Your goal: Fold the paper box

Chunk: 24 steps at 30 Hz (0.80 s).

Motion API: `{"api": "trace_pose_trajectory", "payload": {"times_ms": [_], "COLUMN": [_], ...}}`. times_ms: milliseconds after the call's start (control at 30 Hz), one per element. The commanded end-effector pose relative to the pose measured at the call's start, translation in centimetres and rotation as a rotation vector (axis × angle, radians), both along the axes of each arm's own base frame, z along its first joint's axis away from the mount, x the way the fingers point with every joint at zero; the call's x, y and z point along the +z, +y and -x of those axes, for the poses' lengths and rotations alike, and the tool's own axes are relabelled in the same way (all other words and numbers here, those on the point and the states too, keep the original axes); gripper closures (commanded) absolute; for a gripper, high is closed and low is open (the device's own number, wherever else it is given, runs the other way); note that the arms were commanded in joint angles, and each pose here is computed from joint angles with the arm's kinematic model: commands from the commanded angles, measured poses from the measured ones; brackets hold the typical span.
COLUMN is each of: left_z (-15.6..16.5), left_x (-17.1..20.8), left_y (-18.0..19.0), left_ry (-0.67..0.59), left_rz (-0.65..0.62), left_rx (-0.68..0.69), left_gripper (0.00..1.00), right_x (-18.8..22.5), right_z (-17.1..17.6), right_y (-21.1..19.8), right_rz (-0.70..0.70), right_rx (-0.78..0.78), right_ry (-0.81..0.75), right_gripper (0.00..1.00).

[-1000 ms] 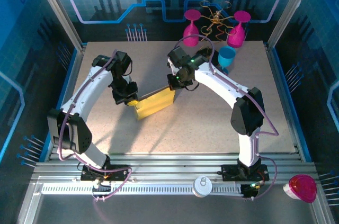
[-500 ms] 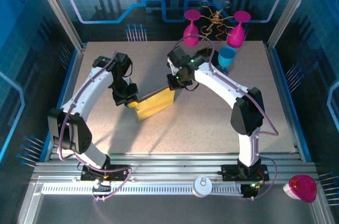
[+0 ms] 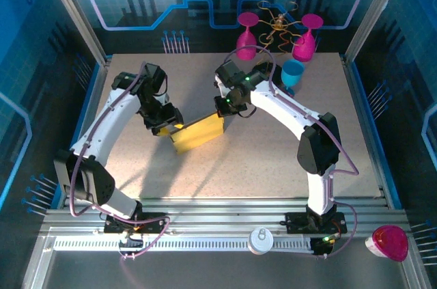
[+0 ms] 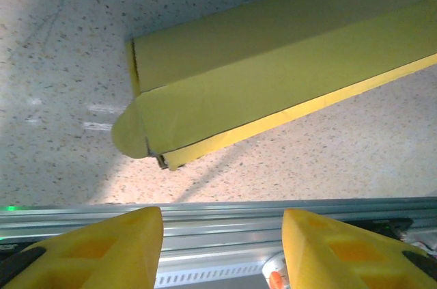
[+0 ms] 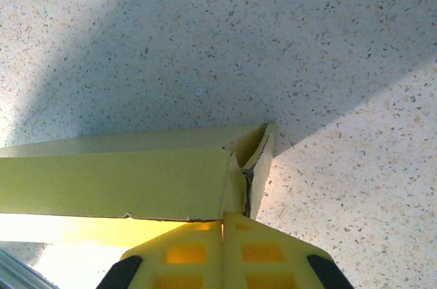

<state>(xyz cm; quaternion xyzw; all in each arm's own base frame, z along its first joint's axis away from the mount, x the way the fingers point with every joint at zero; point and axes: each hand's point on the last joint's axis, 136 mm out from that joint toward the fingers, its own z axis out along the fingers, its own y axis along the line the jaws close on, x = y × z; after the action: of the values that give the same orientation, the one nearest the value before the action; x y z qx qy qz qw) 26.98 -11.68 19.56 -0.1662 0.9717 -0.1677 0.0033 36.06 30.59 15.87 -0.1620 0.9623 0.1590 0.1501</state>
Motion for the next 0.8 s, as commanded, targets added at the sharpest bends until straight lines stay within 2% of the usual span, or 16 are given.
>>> {"api": "trace_pose_trajectory", "payload": {"times_ms": [0, 133, 200, 300, 367, 467, 600, 667, 767], "left_z": [0.5, 0.3, 0.0, -1.0, -1.4, -1.6, -1.9, -2.1, -2.4], "left_x": [0.6, 0.1, -0.1, 0.2, 0.4, 0.7, -0.5, -0.8, -1.5], "left_y": [1.6, 1.2, 1.0, -0.1, -0.9, -1.3, -1.3, -1.8, -2.9], "left_ry": [-0.027, -0.055, -0.092, -0.216, -0.323, -0.403, -0.426, -0.442, -0.459], "left_rz": [-0.08, -0.091, -0.14, -0.181, -0.188, -0.203, -0.229, -0.224, -0.209], "left_rx": [-0.063, -0.163, -0.243, -0.387, -0.486, -0.581, -0.7, -0.75, -0.814], "left_gripper": [0.48, 0.44, 0.43, 0.42, 0.37, 0.31, 0.3, 0.22, 0.17], "right_x": [-1.1, -1.1, -1.0, -1.0, -1.1, -1.1, -1.1, -1.1, -1.2], "right_z": [0.7, 0.6, 0.7, 0.6, 0.7, 0.6, 0.7, 0.7, 0.7], "right_y": [0.1, 0.2, 0.2, 0.2, 0.2, 0.1, 0.1, 0.1, 0.1], "right_rz": [0.01, 0.009, 0.007, 0.007, 0.01, 0.012, 0.013, 0.013, 0.016], "right_rx": [0.02, 0.021, 0.021, 0.02, 0.021, 0.019, 0.022, 0.022, 0.025], "right_ry": [0.041, 0.041, 0.041, 0.042, 0.045, 0.045, 0.047, 0.048, 0.05], "right_gripper": [1.0, 1.0, 1.0, 1.0, 1.0, 1.0, 1.0, 1.0, 1.0]}}
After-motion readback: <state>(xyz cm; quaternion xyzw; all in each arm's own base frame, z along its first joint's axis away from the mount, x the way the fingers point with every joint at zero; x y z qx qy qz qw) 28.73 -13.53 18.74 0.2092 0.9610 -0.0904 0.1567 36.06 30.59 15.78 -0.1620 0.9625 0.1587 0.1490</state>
